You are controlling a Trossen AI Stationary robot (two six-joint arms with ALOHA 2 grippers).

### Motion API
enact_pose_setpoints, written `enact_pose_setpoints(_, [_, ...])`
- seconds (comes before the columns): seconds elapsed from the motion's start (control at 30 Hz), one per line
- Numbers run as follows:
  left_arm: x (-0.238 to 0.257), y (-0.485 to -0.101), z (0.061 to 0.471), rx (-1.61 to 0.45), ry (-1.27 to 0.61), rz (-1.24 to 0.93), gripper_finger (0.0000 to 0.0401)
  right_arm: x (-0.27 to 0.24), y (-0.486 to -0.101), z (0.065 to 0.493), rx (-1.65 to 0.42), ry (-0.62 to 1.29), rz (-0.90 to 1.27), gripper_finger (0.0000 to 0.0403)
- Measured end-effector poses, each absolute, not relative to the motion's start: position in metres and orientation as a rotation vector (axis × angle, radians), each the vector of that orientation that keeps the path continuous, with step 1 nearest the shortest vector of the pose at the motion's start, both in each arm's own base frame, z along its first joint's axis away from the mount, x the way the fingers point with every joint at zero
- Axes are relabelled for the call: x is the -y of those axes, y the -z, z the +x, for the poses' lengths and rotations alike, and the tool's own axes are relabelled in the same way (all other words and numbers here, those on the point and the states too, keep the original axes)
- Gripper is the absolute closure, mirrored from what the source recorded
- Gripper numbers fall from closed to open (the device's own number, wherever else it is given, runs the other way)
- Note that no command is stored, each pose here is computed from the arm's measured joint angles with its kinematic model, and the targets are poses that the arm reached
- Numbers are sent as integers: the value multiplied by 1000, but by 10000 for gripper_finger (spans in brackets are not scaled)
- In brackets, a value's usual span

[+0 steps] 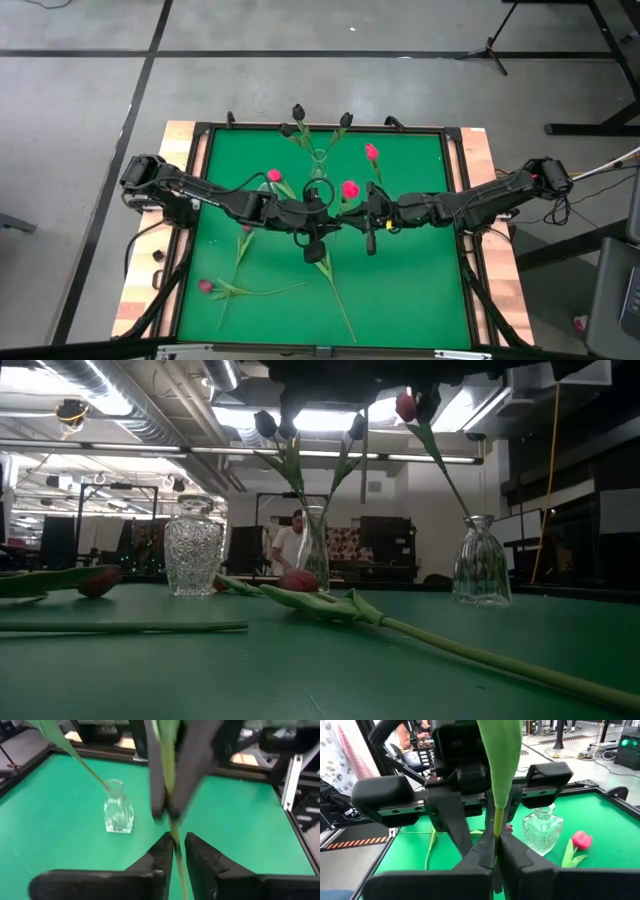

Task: Sort flowers into vase by color
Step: Put the bottom pink tulip into the bottom right transparent vase

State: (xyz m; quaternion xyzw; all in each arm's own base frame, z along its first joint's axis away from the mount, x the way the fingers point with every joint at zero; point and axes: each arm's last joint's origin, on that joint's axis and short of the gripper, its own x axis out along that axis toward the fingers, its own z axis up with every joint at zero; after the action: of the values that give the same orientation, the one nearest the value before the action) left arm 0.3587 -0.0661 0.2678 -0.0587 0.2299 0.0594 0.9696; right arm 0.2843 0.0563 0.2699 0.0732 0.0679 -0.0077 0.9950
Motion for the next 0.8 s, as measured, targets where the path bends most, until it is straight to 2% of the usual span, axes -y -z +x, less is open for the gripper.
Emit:
enact_pose_setpoints(0.23, [74,-277,337,-550,-157,-124,296,-46,-289,258,-154,137,114,398])
enact_pose_setpoints(0.4, [80,-288,319,-567,-188,-121,268,-46,-303,226,-187,230,91,399])
enact_pose_setpoints(0.7, [102,-304,302,-512,-134,-31,256,-45,-322,170,-167,462,31,399])
enact_pose_setpoints(0.8, [109,-315,295,-447,-134,-7,256,-41,-317,158,-149,495,40,399])
